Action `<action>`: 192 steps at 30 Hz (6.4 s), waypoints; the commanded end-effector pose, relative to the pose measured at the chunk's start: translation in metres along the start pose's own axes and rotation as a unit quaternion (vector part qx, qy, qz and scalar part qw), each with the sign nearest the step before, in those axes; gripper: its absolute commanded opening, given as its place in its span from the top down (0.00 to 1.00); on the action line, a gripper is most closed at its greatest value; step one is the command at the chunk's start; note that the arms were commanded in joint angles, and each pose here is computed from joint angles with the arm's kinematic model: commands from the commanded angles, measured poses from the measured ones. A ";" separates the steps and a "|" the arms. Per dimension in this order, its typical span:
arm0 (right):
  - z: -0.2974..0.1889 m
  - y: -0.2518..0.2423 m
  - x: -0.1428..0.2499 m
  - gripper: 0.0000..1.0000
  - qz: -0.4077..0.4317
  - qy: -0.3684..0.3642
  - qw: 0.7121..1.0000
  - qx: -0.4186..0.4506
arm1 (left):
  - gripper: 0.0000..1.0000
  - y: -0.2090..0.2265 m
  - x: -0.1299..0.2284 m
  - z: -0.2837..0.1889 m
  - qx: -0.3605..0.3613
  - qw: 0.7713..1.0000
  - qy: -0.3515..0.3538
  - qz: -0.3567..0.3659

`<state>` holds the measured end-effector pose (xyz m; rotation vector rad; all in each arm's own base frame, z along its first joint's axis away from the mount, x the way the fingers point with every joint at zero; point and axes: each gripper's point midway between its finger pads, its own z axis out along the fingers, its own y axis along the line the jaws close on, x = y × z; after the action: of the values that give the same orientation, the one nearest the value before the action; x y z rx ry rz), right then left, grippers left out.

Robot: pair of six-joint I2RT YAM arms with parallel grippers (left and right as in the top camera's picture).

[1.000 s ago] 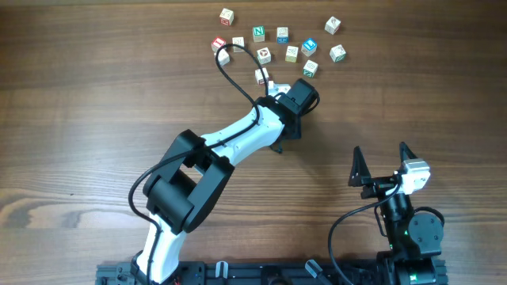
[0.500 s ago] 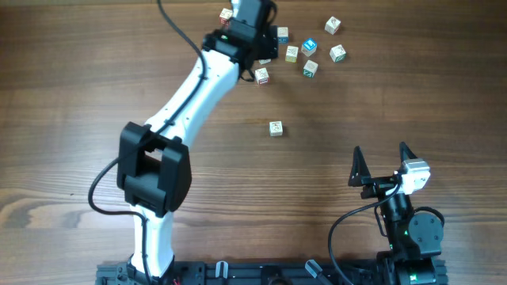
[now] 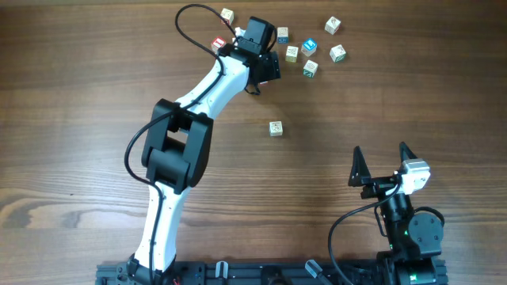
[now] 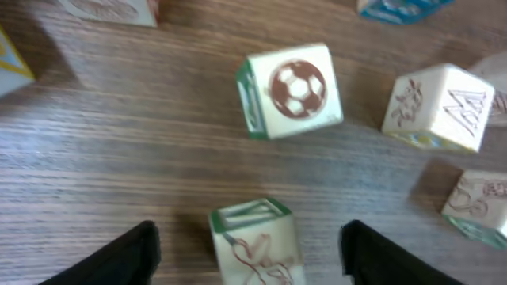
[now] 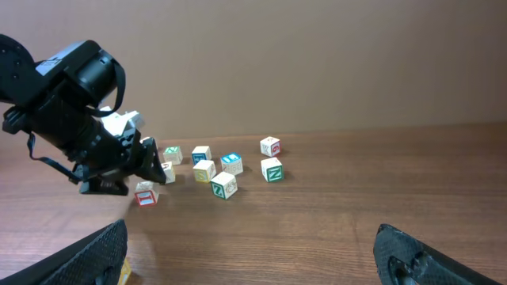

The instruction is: Form a tower

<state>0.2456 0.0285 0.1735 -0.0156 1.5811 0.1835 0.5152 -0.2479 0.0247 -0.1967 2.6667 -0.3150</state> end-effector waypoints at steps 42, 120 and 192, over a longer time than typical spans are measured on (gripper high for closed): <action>0.000 0.001 -0.001 0.00 -0.001 -0.003 1.000 -0.005 | 0.85 -0.014 0.000 -0.144 -0.021 0.999 -0.012 0.034; 0.000 0.001 -0.001 0.00 -0.001 -0.003 1.000 -0.005 | 0.69 -0.021 0.141 -0.075 -0.108 0.993 0.051 0.024; 0.000 0.002 -0.001 0.00 -0.001 -0.003 1.000 -0.005 | 0.60 -0.008 0.155 -0.054 -0.131 0.988 0.075 0.027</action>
<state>0.2456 0.0285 0.1735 -0.0156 1.5811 0.1835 0.3562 -0.2782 0.0207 -0.1865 2.8264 0.0216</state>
